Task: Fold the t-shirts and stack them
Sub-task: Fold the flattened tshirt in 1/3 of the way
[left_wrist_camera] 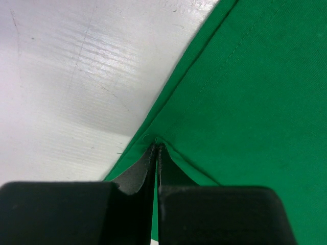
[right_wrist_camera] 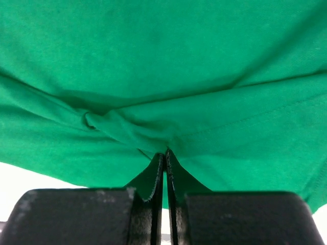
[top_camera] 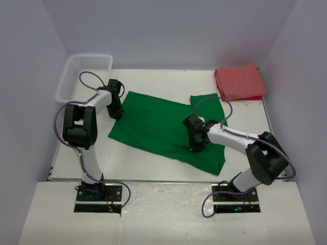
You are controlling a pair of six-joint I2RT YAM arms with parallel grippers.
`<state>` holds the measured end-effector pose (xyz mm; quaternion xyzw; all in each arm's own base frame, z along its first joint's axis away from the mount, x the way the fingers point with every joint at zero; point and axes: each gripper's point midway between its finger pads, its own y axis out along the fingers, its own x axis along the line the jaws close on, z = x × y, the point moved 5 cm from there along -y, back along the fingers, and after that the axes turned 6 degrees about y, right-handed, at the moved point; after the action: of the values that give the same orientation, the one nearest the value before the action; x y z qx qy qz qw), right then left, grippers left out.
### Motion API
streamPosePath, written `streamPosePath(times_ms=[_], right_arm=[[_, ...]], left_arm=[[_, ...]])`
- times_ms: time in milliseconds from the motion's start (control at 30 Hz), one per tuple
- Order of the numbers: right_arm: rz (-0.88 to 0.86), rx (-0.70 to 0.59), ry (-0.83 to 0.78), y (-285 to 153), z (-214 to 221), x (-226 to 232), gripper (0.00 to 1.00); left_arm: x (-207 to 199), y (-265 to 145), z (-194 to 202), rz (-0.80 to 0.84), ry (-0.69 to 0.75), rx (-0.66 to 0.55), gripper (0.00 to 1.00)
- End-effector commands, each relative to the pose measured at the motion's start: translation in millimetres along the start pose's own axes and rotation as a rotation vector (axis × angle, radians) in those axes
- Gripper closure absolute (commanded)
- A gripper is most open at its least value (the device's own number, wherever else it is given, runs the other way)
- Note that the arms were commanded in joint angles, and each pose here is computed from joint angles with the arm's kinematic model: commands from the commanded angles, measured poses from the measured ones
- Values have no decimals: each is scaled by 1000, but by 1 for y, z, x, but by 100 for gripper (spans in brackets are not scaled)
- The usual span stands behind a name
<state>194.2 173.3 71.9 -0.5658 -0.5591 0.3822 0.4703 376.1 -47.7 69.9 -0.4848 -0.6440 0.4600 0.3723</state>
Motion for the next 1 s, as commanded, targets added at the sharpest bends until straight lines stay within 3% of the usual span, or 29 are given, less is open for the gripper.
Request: streamPosePath(times_ms=[0,400,967], right_arm=[[17,-80,14,-17,-13,0,100],[-26,-169,-74,-56,-58,28,100],[87,-101,-71,-2,-93,29,100]], left_arm=[[3,-3,-6,2,-19,-29,100],[9,-1,-8,-16,-38,-29,100],[3,1,-24,-5,-55,-33,100]])
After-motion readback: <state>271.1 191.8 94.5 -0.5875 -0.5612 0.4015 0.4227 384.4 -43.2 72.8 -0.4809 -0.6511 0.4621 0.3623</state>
